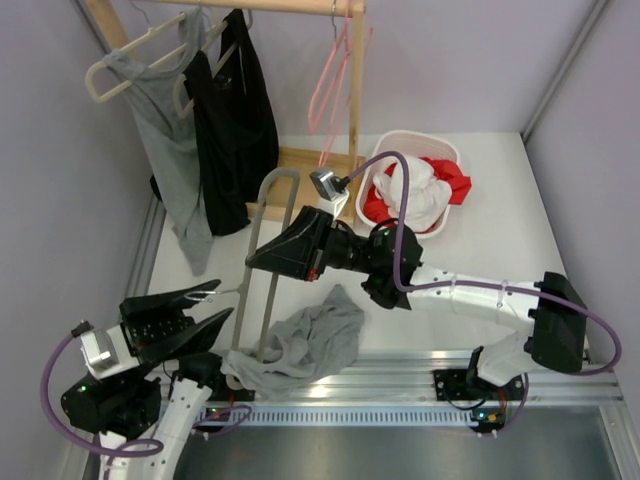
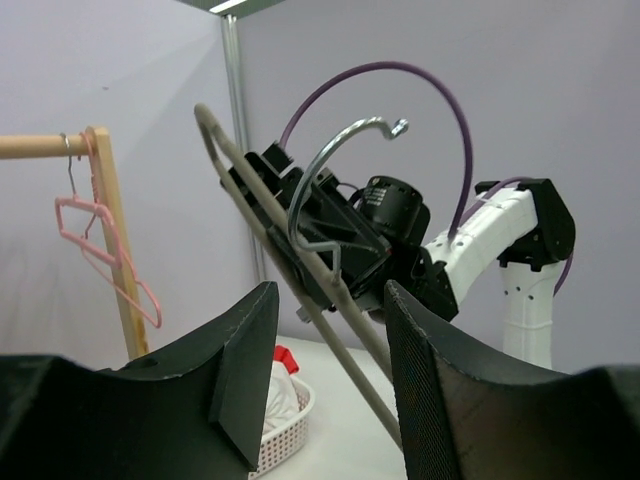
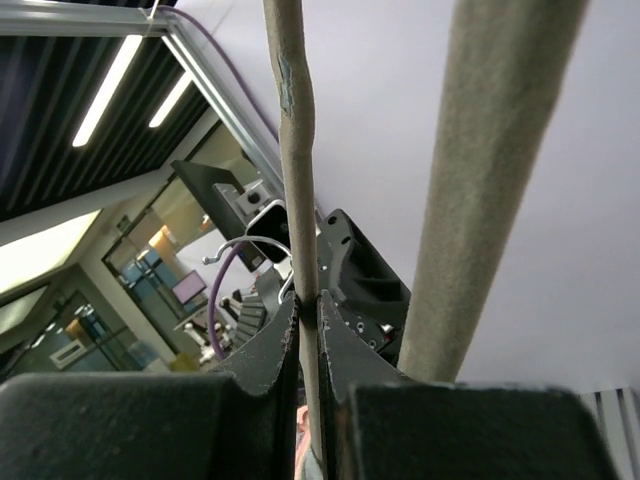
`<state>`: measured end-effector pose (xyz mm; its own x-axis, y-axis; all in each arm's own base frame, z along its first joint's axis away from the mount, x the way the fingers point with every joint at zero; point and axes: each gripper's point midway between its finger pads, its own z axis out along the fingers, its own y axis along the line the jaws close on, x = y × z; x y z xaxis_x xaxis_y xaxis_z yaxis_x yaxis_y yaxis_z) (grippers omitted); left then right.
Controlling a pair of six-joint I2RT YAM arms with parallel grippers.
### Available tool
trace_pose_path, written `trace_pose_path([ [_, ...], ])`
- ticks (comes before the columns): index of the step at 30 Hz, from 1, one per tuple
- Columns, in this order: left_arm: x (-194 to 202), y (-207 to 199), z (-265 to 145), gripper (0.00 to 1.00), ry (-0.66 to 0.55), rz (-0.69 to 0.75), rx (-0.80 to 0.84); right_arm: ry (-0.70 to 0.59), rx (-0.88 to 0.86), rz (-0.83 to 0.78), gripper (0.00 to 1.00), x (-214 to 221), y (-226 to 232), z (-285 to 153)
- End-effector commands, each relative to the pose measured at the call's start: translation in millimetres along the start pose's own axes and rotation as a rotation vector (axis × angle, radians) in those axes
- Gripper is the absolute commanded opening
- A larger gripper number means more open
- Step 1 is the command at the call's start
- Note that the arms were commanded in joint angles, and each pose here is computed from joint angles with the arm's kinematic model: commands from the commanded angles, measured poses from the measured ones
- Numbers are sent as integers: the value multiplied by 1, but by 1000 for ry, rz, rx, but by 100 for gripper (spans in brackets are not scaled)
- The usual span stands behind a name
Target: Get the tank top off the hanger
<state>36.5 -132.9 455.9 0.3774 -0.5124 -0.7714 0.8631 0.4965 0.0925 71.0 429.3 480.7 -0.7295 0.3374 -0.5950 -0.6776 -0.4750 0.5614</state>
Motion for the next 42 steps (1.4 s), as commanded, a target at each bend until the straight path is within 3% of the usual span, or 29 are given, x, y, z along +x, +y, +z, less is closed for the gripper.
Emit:
trace_pose_path([
  [1,-19,-16,5,52,-61,49,95,-41,-150,4,0,-12,36,1],
  [7,-25,-37,9,52,-43,35,218,-9,-179,52,0,-10,42,-4],
  [17,-29,-34,16,50,-46,49,225,15,-174,55,0,-6,44,-7],
  [29,-21,-29,20,31,-8,2,219,12,-176,58,0,-5,38,-2],
  [32,-19,-29,20,23,-2,0,221,12,-178,58,0,-5,37,-2],
  [33,-19,-29,20,15,0,1,222,11,-179,56,0,-5,37,-2],
  [36,-18,-28,21,3,7,-7,223,14,-176,52,0,-3,34,-2],
  [42,-16,-21,23,0,30,-31,174,9,-101,-121,0,4,28,1],
])
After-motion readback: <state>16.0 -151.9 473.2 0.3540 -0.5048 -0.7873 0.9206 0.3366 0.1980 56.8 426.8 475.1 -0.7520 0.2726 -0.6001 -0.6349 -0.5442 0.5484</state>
